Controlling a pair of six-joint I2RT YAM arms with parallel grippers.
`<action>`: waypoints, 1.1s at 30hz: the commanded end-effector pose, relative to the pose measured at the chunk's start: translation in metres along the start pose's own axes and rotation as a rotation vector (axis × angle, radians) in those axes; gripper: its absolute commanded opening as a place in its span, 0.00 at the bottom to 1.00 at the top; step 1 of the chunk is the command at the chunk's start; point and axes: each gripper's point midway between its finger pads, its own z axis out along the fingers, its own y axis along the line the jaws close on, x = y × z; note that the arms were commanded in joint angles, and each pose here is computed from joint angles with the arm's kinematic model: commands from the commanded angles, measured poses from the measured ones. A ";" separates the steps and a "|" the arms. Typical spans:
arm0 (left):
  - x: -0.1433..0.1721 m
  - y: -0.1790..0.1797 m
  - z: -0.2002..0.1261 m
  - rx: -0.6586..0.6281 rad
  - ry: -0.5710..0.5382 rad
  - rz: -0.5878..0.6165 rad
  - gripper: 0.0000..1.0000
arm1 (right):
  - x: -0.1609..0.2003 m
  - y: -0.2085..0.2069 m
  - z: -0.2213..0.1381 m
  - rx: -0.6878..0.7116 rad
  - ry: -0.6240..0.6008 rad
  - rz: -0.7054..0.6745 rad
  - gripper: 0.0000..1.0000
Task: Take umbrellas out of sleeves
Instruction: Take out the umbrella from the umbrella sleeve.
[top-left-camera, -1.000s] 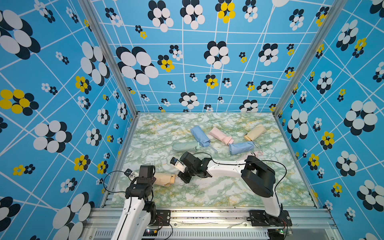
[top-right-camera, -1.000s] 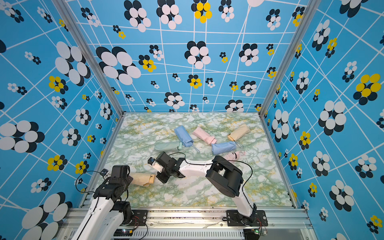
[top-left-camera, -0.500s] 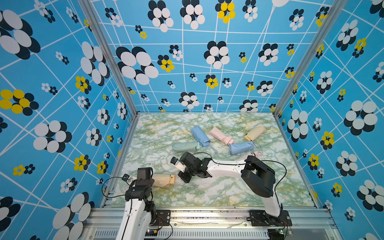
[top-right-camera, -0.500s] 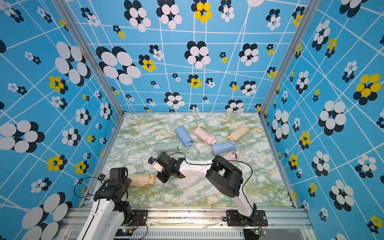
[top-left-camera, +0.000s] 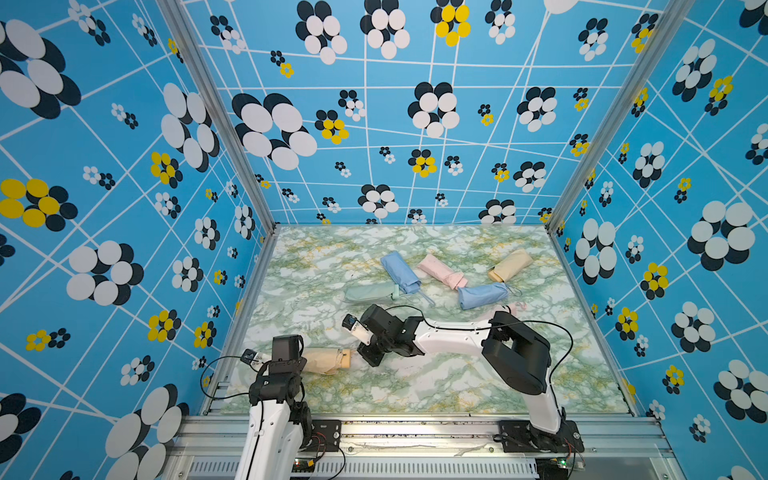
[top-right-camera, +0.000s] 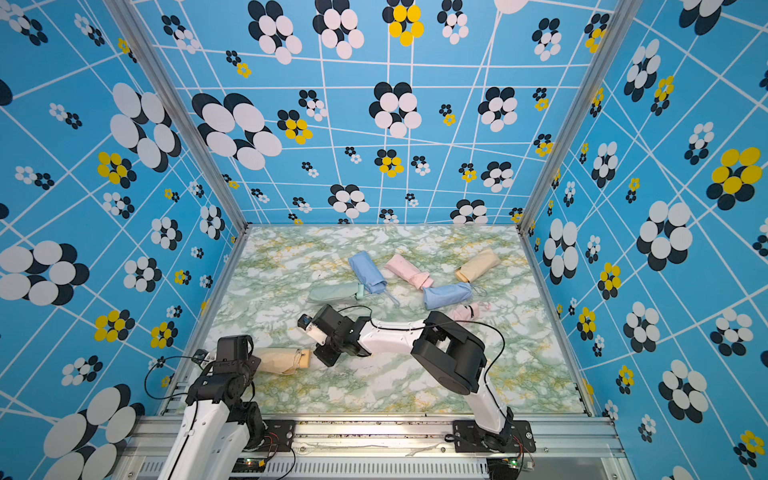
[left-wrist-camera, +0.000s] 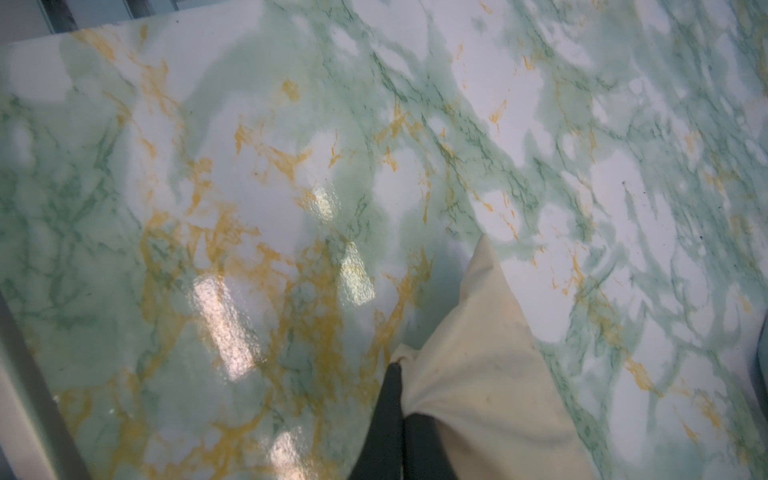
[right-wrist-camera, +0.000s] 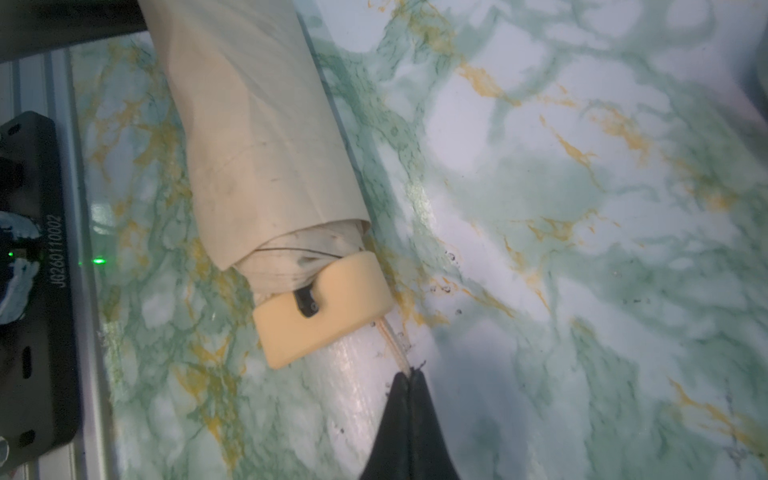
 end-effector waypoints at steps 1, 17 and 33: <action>-0.009 0.009 0.001 -0.043 -0.053 -0.010 0.00 | 0.006 -0.005 -0.005 0.035 0.013 0.018 0.00; -0.017 0.001 0.003 -0.025 -0.065 0.002 0.00 | 0.021 -0.009 -0.014 0.063 0.044 0.026 0.00; -0.021 0.003 0.005 -0.045 -0.061 -0.042 0.00 | 0.032 -0.011 -0.025 0.087 0.058 0.035 0.00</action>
